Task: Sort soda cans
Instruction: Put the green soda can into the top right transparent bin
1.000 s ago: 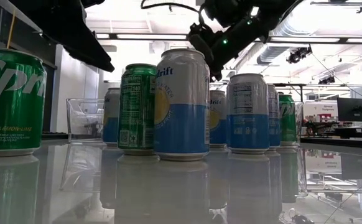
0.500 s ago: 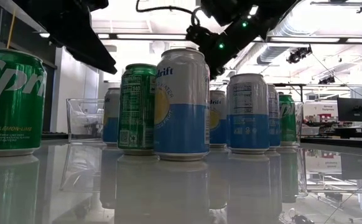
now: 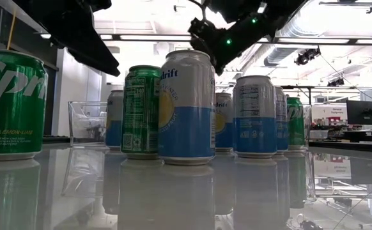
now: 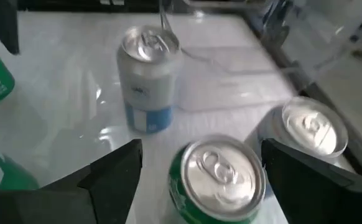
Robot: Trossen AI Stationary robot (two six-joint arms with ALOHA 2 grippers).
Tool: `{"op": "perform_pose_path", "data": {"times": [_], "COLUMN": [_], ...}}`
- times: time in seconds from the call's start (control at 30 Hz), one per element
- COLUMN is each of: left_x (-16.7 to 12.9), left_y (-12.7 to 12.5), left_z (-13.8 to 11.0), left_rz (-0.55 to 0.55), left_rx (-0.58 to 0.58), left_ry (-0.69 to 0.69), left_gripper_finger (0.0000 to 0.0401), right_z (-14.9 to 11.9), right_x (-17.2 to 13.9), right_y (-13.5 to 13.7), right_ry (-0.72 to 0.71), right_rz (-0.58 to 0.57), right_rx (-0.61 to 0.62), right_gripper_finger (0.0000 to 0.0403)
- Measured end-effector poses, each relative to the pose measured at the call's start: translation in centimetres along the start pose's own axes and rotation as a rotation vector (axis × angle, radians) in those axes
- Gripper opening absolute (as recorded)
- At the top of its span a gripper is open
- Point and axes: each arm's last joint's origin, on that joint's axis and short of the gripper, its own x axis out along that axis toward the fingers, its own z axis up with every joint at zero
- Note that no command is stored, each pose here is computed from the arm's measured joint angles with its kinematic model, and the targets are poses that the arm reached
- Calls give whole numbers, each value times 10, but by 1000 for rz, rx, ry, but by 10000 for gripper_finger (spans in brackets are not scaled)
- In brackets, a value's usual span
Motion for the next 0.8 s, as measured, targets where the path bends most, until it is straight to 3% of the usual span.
{"op": "perform_pose_path", "data": {"times": [0.33, 0.8], "left_x": [0, 0], "left_y": [0, 0], "left_z": [0, 0], "left_rz": [0, 0], "left_rx": [0, -9], "left_ry": [0, -1], "left_gripper_finger": [303, 303], "right_z": [-5, -25], "right_x": [3, 31], "right_y": [-14, -13], "right_ry": [43, 85], "right_rz": [25, -8], "right_rx": [26, 50], "right_gripper_finger": [375, 378]}}
